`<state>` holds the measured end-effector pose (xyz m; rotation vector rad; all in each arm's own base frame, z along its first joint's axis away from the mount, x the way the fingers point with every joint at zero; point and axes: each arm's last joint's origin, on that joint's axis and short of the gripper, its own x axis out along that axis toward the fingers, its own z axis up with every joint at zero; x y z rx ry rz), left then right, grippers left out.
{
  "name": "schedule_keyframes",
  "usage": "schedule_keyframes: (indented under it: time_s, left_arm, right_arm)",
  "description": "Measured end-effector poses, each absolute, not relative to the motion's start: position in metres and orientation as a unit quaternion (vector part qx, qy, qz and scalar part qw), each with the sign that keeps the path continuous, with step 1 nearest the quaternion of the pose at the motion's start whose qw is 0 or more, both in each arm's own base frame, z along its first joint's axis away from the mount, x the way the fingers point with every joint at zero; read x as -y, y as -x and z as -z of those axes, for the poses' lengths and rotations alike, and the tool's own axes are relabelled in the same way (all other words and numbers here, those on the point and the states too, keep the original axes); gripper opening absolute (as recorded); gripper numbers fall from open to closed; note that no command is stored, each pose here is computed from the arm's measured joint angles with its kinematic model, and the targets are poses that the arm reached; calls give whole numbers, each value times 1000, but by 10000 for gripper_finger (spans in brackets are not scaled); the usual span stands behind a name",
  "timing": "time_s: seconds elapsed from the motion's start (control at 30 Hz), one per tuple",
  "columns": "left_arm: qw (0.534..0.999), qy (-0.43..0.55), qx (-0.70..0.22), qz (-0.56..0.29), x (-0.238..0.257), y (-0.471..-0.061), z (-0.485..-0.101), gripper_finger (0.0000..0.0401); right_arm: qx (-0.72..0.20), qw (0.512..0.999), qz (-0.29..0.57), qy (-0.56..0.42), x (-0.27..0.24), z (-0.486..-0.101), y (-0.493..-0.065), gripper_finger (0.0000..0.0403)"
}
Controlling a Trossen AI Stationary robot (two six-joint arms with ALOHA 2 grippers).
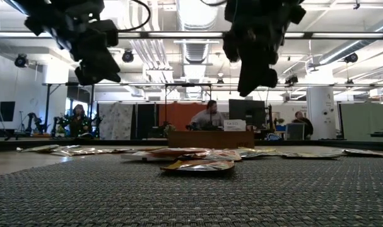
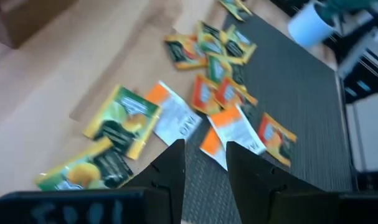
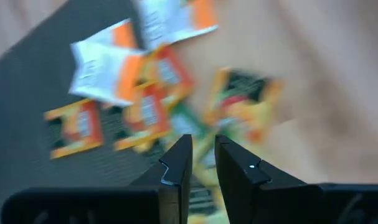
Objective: Pick & Place Tea
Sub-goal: Put the white tea bag into the right section of the wooden organizer
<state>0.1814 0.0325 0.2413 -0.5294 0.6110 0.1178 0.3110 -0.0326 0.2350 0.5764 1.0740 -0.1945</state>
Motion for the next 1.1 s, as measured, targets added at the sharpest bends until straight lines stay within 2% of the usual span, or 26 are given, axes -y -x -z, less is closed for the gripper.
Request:
schedule_keyframes:
  time_s: [0.27,0.63,0.93,1.1]
  left_arm:
    - [924,210,-318,-23,-21,-176,-226,110]
    - [937,124,-326,21,-8,-178,-221,110]
    - [936,116,-332,2,1,-181,-219,110]
    - [935,124,-333,-1,3,-181,-219,110]
  right_arm:
    - [-473,742,110,-462,-18,-208,-334,85]
    - [-359,632,214,-653,-99,-174,-358,179]
    - [-290,604,289,-684,-127,-133,-369,192]
    - [-255,605,291,-697,-130,-125,-381,192]
